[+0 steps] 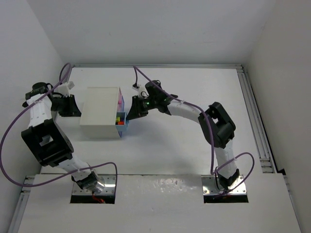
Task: Sort the stationery into containers
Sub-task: Close the drawer in the storage box.
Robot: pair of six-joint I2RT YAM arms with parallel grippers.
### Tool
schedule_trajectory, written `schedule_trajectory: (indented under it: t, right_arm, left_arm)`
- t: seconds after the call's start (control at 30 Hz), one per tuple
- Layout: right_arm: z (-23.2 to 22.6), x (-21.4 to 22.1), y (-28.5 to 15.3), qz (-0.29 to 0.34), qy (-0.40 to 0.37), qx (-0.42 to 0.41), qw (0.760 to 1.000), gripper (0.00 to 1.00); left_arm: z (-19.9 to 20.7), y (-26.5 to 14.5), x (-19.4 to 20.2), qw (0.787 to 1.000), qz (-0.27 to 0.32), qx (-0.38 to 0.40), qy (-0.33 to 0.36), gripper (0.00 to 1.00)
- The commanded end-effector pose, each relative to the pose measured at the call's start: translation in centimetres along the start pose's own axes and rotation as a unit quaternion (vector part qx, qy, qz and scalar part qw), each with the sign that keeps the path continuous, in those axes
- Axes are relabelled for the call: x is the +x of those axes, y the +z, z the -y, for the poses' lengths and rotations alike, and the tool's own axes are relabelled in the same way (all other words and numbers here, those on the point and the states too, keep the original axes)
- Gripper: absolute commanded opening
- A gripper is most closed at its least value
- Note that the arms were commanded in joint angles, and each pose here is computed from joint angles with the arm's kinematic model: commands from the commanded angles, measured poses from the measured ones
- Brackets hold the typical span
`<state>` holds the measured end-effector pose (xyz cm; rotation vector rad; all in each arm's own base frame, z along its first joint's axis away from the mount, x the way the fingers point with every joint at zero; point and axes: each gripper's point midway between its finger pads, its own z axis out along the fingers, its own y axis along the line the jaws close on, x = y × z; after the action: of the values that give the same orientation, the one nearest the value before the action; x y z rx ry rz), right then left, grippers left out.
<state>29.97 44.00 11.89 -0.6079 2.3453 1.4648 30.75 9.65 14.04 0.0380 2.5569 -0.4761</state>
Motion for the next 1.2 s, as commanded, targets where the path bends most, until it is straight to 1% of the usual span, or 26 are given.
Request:
schedule_trajectory:
  t: [0.0, 0.23, 0.47, 0.73, 0.9, 1.03, 1.17]
  right_arm:
    - [-2.6, -2.0, 1.3, 0.024, -0.027, -0.037, 0.999, 0.18]
    - [-3.9, -3.1, 3.0, 0.034, -0.032, -0.054, 0.997, 0.19]
    - [-3.6, -3.4, 3.8, 0.037, -0.032, -0.056, 0.997, 0.19]
    - [-3.7, -4.0, 4.5, 0.043, -0.043, -0.058, 0.996, 0.22]
    - [-3.6, -4.2, 4.7, 0.046, -0.048, -0.057, 0.996, 0.23]
    - [-3.5, -4.2, 4.6, 0.046, -0.056, -0.052, 0.996, 0.27]
    - [-3.5, -4.8, 3.2, 0.052, -0.068, -0.043, 0.995, 0.29]
  left_arm:
    - [0.6, 0.5, -0.1, 1.0, 0.01, 0.028, 0.002, 0.22]
    - [0.8, 0.7, 0.1, 0.999, 0.011, 0.033, 0.005, 0.22]
    - [1.2, 1.1, 0.0, 0.999, 0.011, 0.041, 0.009, 0.22]
    - [1.4, 1.1, -0.7, 0.999, 0.017, 0.042, 0.013, 0.22]
    - [2.0, 1.3, -1.1, 0.999, 0.017, 0.047, 0.019, 0.22]
    - [1.7, 1.2, -1.6, 0.999, 0.022, 0.038, 0.019, 0.22]
    - [1.1, 0.5, -2.9, 0.999, 0.033, 0.017, 0.028, 0.24]
